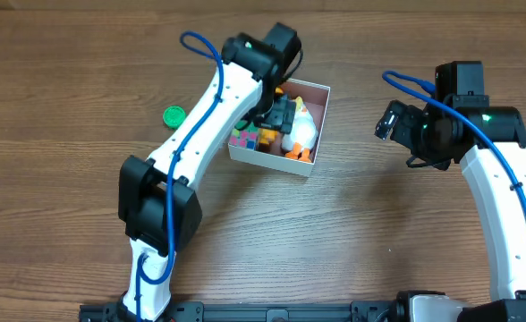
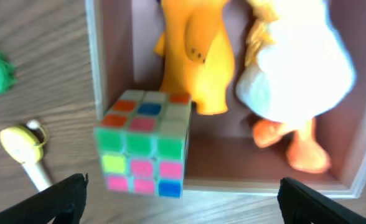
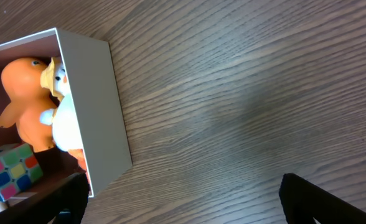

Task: Pack container
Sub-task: 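Carry the Rubik's cube right and lower it into the box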

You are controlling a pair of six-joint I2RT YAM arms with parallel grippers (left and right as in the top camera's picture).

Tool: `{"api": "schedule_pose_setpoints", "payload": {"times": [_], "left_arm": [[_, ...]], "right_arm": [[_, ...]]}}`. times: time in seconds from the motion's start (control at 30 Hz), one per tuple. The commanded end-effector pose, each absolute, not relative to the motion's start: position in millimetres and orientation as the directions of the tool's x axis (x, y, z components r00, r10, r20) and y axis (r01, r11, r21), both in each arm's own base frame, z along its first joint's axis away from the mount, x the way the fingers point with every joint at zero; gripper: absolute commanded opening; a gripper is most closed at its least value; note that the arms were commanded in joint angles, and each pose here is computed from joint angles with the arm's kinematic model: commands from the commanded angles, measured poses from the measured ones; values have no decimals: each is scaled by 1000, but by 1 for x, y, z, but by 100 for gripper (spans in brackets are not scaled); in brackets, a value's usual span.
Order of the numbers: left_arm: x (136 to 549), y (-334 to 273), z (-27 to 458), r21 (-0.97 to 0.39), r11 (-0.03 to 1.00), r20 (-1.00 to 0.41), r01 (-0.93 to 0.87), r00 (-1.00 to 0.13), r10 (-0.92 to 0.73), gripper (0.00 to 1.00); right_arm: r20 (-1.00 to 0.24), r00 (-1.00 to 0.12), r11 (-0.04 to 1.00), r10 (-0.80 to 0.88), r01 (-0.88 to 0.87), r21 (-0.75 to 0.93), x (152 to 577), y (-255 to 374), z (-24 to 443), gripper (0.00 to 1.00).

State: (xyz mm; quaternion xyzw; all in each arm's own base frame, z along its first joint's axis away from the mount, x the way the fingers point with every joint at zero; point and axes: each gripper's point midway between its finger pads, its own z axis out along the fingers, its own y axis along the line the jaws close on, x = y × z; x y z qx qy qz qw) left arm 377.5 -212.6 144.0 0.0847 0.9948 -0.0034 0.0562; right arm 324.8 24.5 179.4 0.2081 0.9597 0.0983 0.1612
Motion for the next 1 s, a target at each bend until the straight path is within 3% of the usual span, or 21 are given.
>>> {"api": "schedule_pose_setpoints", "payload": {"times": [0.0,0.07,0.1,0.13,0.17,0.23,0.27,0.63,0.97], "left_arm": [[388,-212,187,1,986,-202,169,-965,166,97],[388,-210,199,5,986,-219,168,-962,165,96],[388,-210,201,10,983,-220,181,-959,178,88],[387,-207,200,26,983,-217,182,-959,183,75],[387,-203,198,47,983,-210,178,-960,184,48],[384,-198,188,76,982,-185,173,-965,184,24],[382,-196,183,83,981,-167,174,-968,186,22],[366,-188,100,126,978,-35,169,-984,174,27],[364,-187,69,127,977,-30,170,-984,175,48]], "right_arm": [[-290,-855,896,430,365,253,325,22,186,100],[-290,-855,896,430,365,253,325,22,186,100],[-290,-855,896,430,365,254,326,22,186,100],[-290,-855,896,430,365,254,326,22,186,100],[-290,-855,896,430,365,254,325,22,186,100],[-289,-855,896,430,365,253,325,22,186,100],[-287,-856,896,430,365,253,325,22,185,100],[-287,-856,896,430,366,252,325,22,185,100],[-285,-857,896,430,366,252,324,22,185,100]]}}
